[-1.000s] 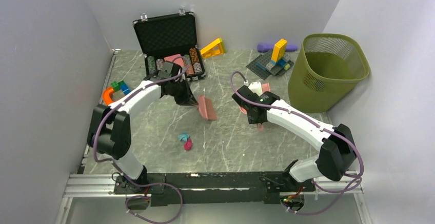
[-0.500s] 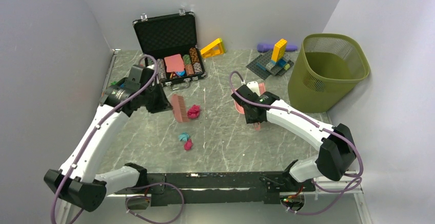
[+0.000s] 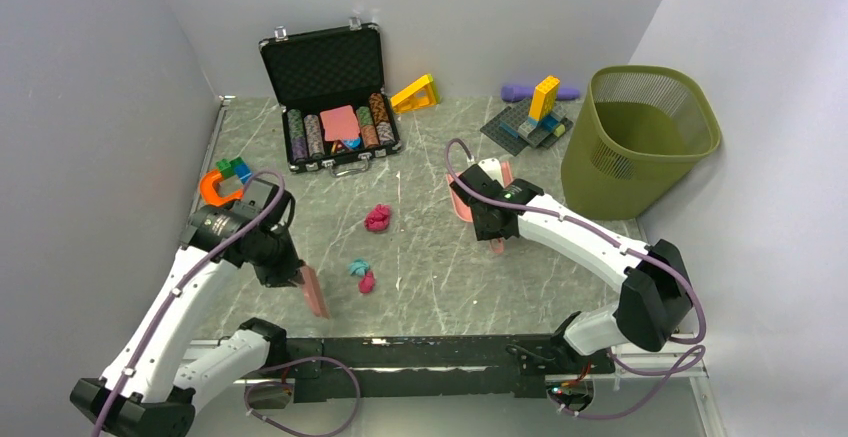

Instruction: Sweep away the paper scraps from the table

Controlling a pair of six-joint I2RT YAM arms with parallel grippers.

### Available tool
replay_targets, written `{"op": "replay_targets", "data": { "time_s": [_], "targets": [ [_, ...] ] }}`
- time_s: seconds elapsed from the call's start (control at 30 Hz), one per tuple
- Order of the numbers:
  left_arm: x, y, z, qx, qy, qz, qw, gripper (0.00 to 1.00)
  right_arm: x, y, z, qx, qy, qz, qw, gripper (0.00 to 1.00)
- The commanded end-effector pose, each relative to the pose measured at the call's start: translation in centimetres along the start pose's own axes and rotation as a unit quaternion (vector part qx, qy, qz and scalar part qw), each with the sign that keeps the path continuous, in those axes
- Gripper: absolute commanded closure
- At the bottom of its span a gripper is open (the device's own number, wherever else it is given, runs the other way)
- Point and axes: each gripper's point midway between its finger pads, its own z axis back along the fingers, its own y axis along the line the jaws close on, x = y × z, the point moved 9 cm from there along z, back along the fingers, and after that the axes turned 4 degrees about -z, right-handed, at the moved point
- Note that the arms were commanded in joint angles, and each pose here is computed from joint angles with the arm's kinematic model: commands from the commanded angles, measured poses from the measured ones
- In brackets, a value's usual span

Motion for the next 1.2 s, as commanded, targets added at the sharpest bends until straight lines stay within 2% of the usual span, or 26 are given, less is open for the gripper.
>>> {"op": "replay_targets", "data": {
  "time_s": [0.0, 0.2, 0.33, 0.6, 0.73, 0.9, 1.0, 1.07, 1.17],
  "targets": [
    [-1.2, 0.8, -0.7, 0.016, 0.024, 0.024, 0.999, 1.0, 0.4, 0.2, 0.2, 0.022, -0.018, -0.008, 1.0, 1.0],
    [-0.9, -1.6, -4.6, -0.072, 0.056, 0.032, 0.995, 1.0, -0.1, 0.2, 0.2, 0.029, -0.012, -0.011, 0.999, 1.0],
    [0.1, -3.6, -6.3, -0.112, 0.053, 0.037, 0.992, 1.0, -0.3, -0.1, 0.3, 0.022, -0.007, -0.007, 1.0, 1.0],
    [4.8, -8.7, -8.4, -0.153, 0.001, 0.064, 0.986, 1.0, -0.1, -0.3, 1.2, 0.028, -0.01, -0.011, 1.0, 1.0],
    [7.0, -10.5, -8.1, -0.162, -0.031, 0.058, 0.985, 1.0, -0.1, -0.3, 1.7, 0.041, -0.001, -0.007, 0.999, 1.0],
    [7.0, -8.7, -6.5, -0.084, -0.054, 0.025, 0.995, 1.0, -1.1, 0.0, 2.0, 0.079, 0.044, 0.036, 0.995, 1.0],
    [7.0, -7.8, -4.6, -0.079, -0.079, -0.01, 0.994, 1.0, -1.7, 0.5, 2.9, 0.118, 0.094, 0.061, 0.987, 1.0],
    [7.5, -7.9, -3.5, -0.09, -0.101, -0.065, 0.989, 1.0, -2.4, 0.7, 3.8, 0.132, 0.124, 0.073, 0.981, 1.0],
    [8.1, -8.4, -1.7, -0.11, -0.089, -0.157, 0.977, 1.0, -4.1, 0.8, 5.0, 0.154, 0.169, 0.094, 0.969, 1.0]
  ]
}}
